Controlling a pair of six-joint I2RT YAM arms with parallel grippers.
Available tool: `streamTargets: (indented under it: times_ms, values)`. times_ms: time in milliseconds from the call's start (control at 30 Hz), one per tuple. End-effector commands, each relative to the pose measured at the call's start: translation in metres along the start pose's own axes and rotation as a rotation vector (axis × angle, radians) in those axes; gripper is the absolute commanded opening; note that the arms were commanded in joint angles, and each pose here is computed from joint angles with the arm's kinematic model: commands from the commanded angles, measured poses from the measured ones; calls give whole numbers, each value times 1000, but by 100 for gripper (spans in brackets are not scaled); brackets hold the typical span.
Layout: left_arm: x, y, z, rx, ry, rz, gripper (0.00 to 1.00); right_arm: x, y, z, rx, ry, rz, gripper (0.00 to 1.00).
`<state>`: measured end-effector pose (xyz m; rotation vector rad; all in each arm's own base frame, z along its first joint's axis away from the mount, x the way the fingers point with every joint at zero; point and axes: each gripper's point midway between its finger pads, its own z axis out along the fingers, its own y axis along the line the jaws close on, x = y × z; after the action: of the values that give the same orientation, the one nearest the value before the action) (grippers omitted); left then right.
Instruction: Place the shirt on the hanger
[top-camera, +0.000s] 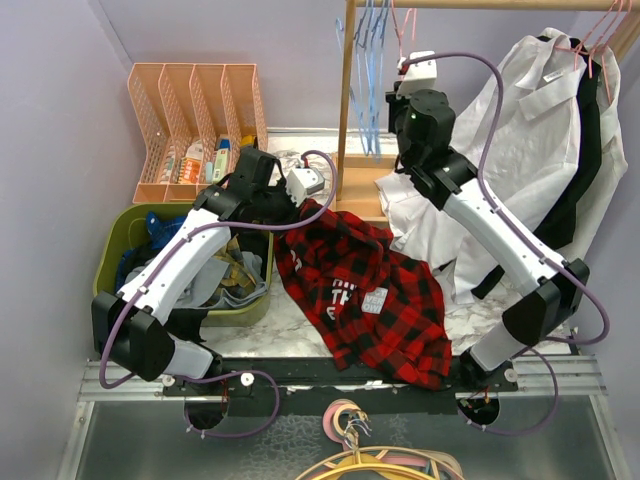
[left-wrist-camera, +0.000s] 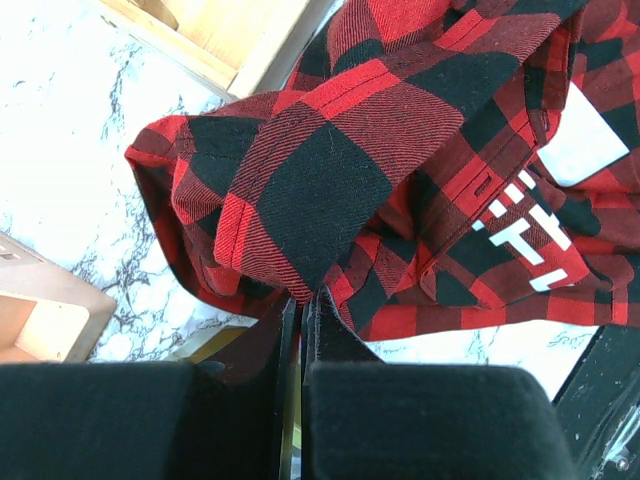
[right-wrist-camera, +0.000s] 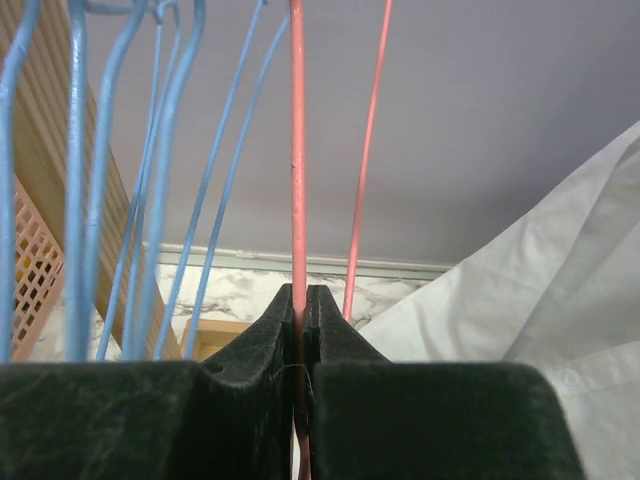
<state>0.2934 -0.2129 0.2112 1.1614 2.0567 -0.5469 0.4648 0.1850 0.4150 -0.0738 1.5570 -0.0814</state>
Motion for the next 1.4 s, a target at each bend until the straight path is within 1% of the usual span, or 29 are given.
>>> streamTargets:
  times_ms: [0, 233, 333, 433, 533, 600, 667, 800, 900, 933, 1000, 1067, 1100, 1200, 1233, 1300, 1367]
  values:
    - [-5, 5, -6, -19, -17, 2, 0, -47, -26, -23, 19, -118, -32, 1]
    - [-3, 7, -8, -18, -22, -8, 0, -66, -52, -52, 64, -176, 43, 1]
    - [-2, 8, -7, -22, -19, -9, 0, -52, -57, -66, 56, -149, 94, 1]
    - [-3, 7, -8, -12, -22, -9, 0, -20, -61, -88, 27, -77, 145, 1]
    - [-1, 9, -7, -21, -13, -9, 0, 27, -54, -122, -79, 50, 204, 1]
    - [-2, 11, -7, -31, -4, -4, 0, 58, -47, -153, -170, 152, 278, 1]
    - [-2, 12, -6, -31, 14, -3, 0, 80, -44, -189, -256, 225, 351, 1]
    - [-20, 21, -12, -58, 9, 10, 0, 101, -31, -268, -464, 396, 529, 1]
    - [-29, 28, -14, -77, 15, 15, 0, 106, -29, -319, -575, 525, 610, 1]
    - [-31, 30, -14, -83, 20, 15, 0, 103, -30, -333, -605, 545, 631, 1]
    - [-34, 35, -12, -93, 33, 9, 0, 85, -40, -362, -667, 518, 674, 1]
    - [-39, 39, -11, -107, 43, 1, 0, 73, -47, -381, -703, 496, 716, 1]
    - [-40, 40, -10, -111, 52, -3, 0, 73, -49, -388, -712, 505, 729, 1]
    - [-44, 43, -10, -122, 59, 0, 0, 87, -40, -402, -774, 578, 737, 1]
    - [-45, 42, -10, -122, 61, 5, 0, 90, -35, -405, -806, 584, 745, 1]
    - [-45, 42, -7, -141, 81, 11, 0, 87, -24, -406, -887, 553, 770, 1]
    - [-44, 43, -3, -165, 109, 20, 0, 90, -17, -404, -923, 550, 776, 1]
